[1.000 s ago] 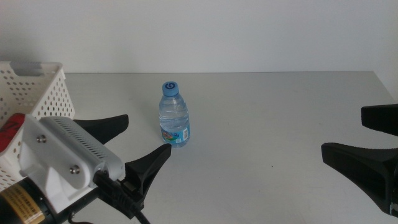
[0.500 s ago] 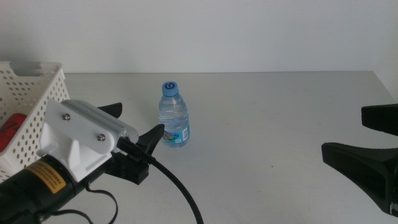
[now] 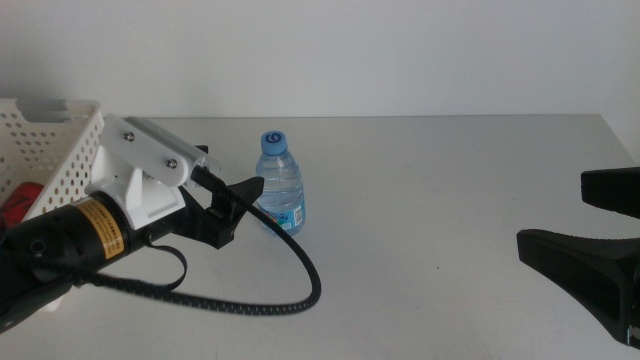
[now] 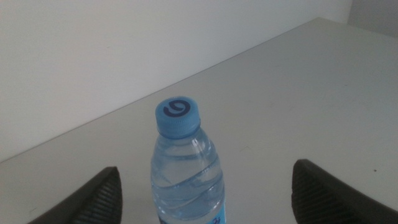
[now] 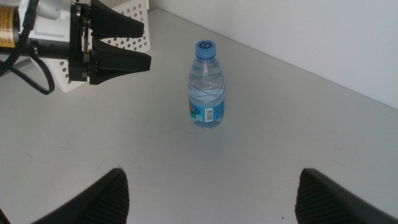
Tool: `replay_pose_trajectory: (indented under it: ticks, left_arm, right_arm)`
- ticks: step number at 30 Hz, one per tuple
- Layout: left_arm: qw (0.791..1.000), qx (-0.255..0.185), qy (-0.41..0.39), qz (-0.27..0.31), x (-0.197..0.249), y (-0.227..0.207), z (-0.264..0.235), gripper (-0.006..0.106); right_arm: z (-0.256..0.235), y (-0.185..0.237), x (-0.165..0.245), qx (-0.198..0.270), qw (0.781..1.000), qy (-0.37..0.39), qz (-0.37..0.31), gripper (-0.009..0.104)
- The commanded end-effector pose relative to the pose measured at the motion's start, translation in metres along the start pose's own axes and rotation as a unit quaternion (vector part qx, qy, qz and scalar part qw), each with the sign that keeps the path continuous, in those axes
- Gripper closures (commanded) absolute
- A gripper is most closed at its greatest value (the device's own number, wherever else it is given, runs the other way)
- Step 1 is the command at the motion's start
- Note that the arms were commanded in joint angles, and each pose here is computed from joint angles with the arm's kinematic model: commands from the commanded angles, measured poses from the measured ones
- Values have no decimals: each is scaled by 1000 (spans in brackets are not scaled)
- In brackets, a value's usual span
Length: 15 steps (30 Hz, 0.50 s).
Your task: Use arms to grab the bottles and put them into the dustbin to the left of the table.
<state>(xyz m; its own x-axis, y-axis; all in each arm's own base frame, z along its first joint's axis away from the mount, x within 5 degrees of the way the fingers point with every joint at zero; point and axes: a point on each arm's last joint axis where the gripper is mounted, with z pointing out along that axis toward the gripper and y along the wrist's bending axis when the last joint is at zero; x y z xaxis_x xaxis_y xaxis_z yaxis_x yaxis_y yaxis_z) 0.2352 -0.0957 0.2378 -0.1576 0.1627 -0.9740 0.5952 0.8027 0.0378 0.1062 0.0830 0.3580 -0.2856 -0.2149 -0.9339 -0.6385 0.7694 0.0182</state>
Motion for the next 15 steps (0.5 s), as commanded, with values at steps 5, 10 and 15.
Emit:
replay_pose_trajectory:
  ticks: [5,10,15]
  left_arm:
    - [997,44,-56,-28,-19,16,28,7]
    - [997,45,-50,-31,-18,26,51,7]
    - [997,39,-46,-42,-15,34,68,7]
  right_arm:
    - [-4,-1,-13,6,999,-46,-2,23]
    - [-4,-1,-13,6,999,-46,-2,23]
    - [-4,-1,-13,6,999,-46,-2,23]
